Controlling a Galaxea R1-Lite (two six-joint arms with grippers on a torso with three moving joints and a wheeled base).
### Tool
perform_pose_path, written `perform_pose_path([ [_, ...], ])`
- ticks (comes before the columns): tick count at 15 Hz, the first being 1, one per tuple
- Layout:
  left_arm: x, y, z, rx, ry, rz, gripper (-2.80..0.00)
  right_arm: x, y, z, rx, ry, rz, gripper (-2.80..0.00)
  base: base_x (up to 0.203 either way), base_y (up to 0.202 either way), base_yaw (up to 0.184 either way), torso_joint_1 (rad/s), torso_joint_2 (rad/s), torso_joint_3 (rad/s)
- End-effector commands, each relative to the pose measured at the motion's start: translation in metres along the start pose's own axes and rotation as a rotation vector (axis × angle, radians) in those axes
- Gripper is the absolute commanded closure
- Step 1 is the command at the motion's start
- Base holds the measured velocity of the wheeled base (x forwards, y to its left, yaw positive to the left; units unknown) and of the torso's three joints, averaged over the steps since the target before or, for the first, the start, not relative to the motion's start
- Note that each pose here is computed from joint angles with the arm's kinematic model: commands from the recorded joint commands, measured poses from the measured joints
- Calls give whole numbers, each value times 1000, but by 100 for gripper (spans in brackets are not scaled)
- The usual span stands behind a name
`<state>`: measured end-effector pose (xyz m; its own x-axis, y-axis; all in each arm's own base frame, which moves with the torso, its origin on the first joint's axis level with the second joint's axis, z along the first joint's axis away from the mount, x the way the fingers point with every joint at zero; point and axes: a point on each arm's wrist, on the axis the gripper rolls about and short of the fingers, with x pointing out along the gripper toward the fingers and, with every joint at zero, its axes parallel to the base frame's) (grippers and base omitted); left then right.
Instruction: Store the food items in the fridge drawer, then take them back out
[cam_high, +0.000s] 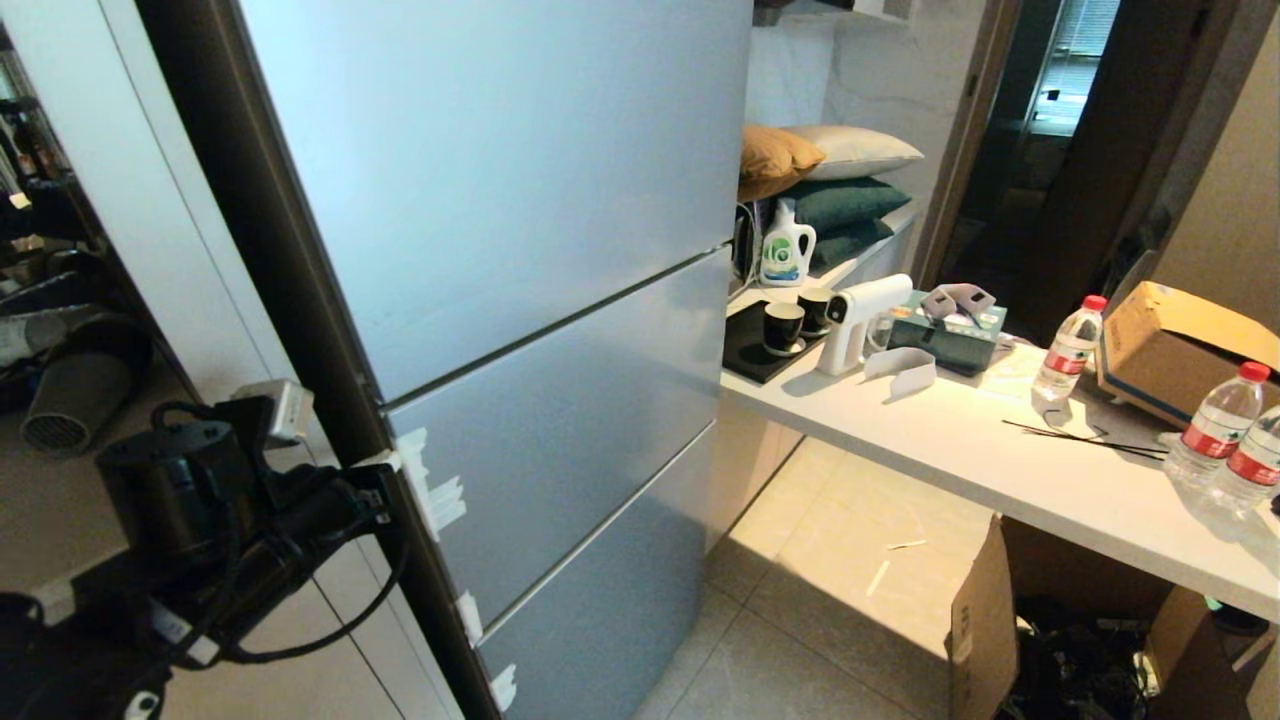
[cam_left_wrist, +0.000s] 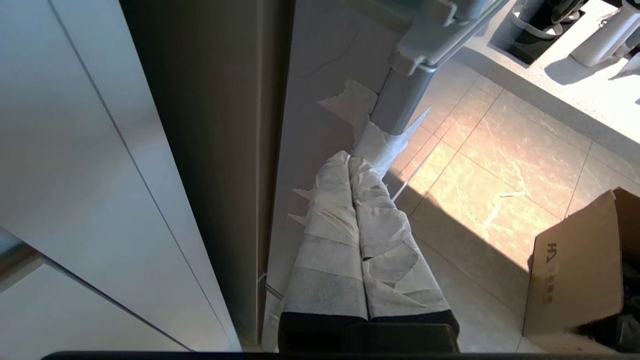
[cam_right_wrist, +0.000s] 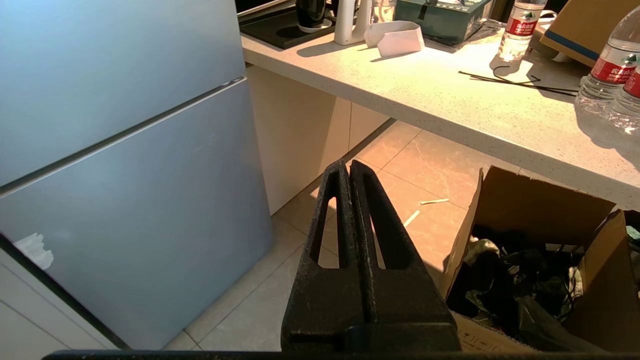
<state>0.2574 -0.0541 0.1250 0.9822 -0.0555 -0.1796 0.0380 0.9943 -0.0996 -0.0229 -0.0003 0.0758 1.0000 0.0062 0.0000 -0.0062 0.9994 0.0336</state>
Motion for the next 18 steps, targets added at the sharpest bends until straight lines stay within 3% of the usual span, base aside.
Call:
perform_pose_path([
  [1, 0, 1, -2, -1, 3, 2, 0, 0, 0, 0, 0, 2, 0, 0, 0, 0, 0, 0, 0, 0],
  [7, -4, 11, 1, -5, -6, 36, 0, 0, 0, 0, 0, 2, 0, 0, 0, 0, 0, 0, 0, 0],
  [18, 12, 11, -4, -5, 12, 43, 0, 0, 0, 0, 0, 2, 0, 0, 0, 0, 0, 0, 0, 0],
])
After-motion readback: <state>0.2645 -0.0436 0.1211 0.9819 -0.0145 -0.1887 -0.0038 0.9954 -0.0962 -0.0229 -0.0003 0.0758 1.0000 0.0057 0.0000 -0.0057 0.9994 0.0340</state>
